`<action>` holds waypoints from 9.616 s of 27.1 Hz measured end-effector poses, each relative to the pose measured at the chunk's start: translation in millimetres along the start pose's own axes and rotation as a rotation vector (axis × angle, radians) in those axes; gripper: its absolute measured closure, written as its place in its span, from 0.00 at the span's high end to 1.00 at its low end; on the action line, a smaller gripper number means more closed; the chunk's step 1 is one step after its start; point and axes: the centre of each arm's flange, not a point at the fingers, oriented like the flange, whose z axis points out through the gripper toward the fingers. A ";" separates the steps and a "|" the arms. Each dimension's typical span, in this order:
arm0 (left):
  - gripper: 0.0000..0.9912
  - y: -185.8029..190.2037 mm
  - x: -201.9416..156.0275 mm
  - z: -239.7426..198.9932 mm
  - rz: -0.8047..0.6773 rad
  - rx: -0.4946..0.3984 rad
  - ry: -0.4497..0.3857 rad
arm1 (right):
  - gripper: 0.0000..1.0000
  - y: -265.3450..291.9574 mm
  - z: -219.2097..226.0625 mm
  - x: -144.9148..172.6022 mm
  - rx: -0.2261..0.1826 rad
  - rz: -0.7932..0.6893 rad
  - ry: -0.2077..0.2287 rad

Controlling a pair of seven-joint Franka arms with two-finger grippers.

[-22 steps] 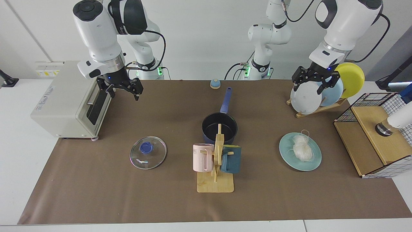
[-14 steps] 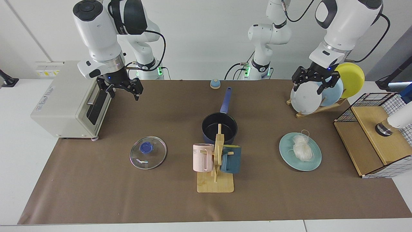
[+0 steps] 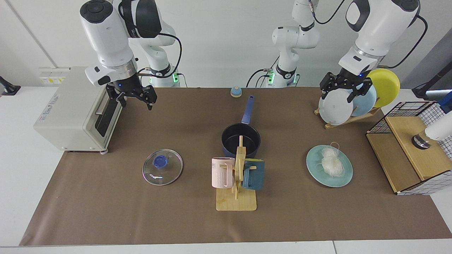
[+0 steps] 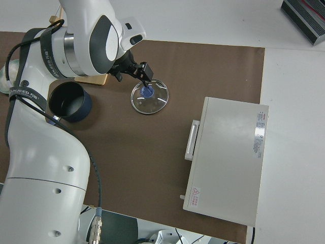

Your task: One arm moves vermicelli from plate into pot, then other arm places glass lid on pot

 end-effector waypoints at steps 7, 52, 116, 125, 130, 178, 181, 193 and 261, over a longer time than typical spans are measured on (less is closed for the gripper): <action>1.00 -6.1 -0.6 -0.5 -0.042 0.001 0.003 | 1.00 0.0 0.0 0.0 0.000 0.000 0.000; 0.99 -89.5 83.9 85.6 -0.190 0.053 0.073 | 1.00 30.6 6.3 13.8 0.056 0.070 0.015; 0.52 -83.7 89.5 286.5 -0.147 0.057 0.070 | 1.00 -49.1 247.5 95.2 0.061 -0.106 0.073; 0.44 -77.6 101.1 245.4 -0.278 0.035 -0.016 | 0.99 -53.7 258.2 101.8 0.065 -0.109 0.067; 0.40 -67.3 106.2 183.6 -0.297 0.026 -0.006 | 0.81 -54.1 261.0 102.7 0.066 -0.109 0.064; 0.40 287.6 50.3 193.8 -0.463 -0.119 0.005 | 0.44 -54.3 264.6 91.9 0.035 -0.120 -0.050; 0.40 294.0 51.5 211.3 -0.467 -0.105 -0.002 | 0.44 -53.7 262.2 93.0 0.036 -0.118 -0.046; 0.40 292.1 59.6 247.6 -0.465 -0.091 -0.008 | 0.44 -50.3 201.7 87.4 0.028 -0.118 -0.012; 1.00 -3.5 -21.6 -29.5 -0.269 0.016 -0.033 | 0.44 -374.1 150.4 -44.4 0.056 0.200 0.047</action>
